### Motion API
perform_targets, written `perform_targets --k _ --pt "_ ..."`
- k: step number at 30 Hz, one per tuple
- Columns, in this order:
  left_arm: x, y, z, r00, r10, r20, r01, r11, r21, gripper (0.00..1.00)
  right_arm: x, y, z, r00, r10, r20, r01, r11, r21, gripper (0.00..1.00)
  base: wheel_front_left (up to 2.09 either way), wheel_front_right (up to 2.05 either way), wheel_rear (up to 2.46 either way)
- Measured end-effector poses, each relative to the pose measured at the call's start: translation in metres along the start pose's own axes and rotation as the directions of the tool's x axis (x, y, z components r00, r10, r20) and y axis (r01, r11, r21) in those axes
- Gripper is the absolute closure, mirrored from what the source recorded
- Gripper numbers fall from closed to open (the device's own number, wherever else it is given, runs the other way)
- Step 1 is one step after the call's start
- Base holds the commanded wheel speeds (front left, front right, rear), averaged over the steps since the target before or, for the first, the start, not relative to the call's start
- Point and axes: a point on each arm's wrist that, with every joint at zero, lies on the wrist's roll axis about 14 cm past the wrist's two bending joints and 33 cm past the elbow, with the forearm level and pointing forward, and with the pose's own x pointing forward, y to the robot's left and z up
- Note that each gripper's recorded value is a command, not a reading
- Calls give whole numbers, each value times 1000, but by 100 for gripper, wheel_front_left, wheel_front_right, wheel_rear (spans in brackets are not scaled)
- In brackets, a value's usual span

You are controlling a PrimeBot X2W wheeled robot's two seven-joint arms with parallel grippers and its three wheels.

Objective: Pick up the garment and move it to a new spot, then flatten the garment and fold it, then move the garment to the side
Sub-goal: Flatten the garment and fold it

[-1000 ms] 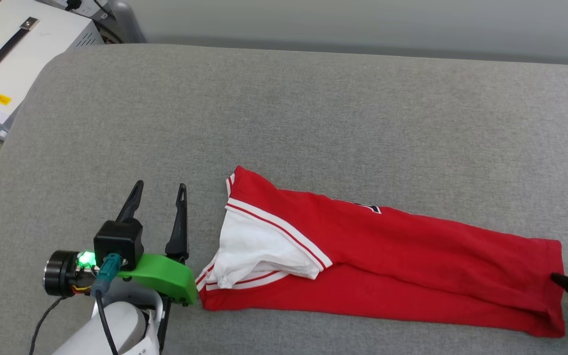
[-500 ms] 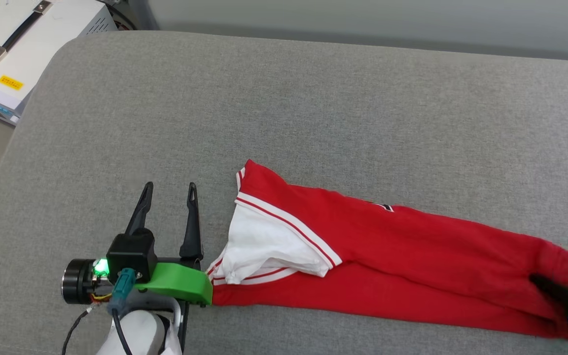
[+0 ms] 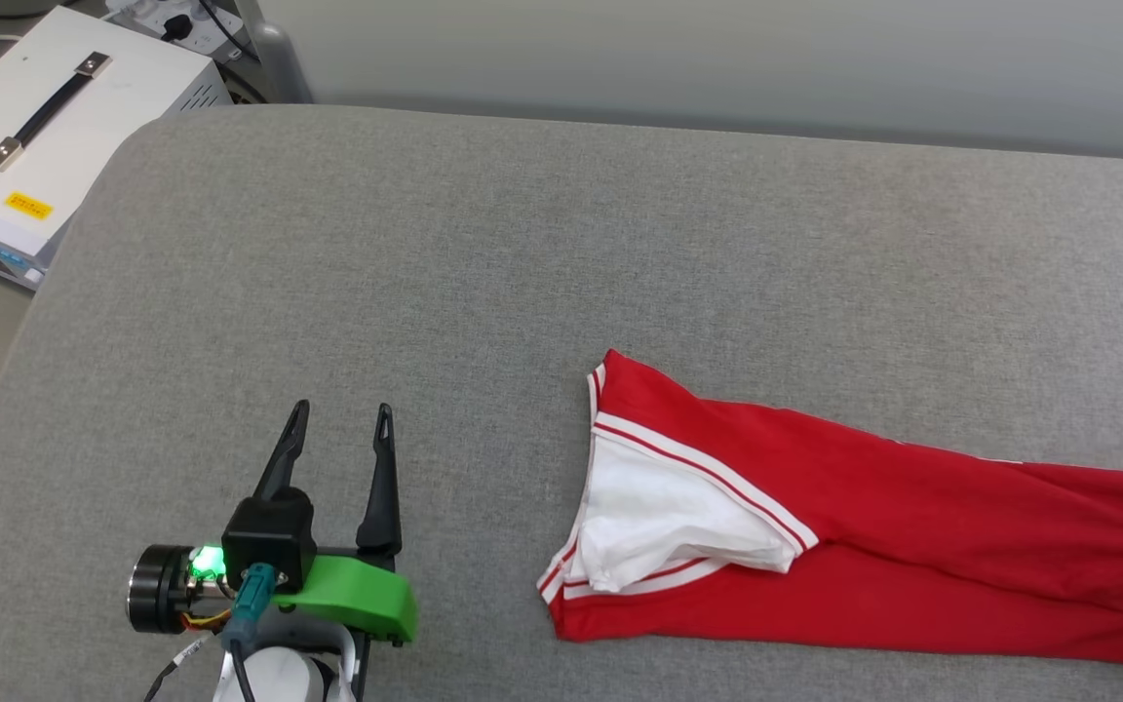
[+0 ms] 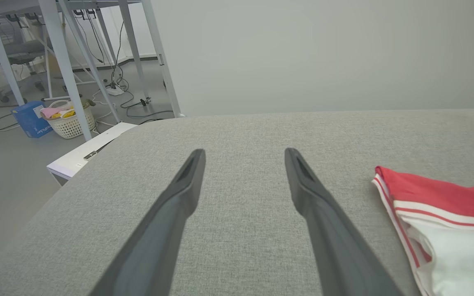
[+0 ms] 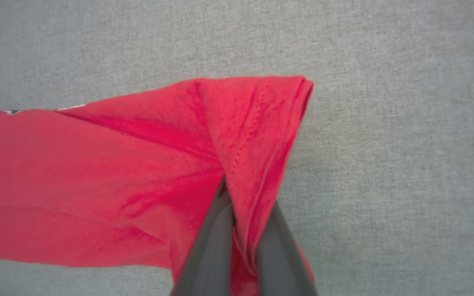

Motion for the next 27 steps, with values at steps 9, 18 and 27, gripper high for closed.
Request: perform_targets --k 9,18,27 --pt "-8 -3 0 1000 -19 1 19 1000 10 0 -17 47 1 988 154 5 -154 987 -34 100 0 0 0" --pt "-7 -3 -4 1000 -19 -7 19 1000 8 0 -20 156 -9 910 411 -58 -414 888 -199 100 0 0 0" --pt "0 0 -13 999 -10 -31 11 1000 20 0 0 253 -6 821 545 -169 -565 735 -375 100 0 0 0"
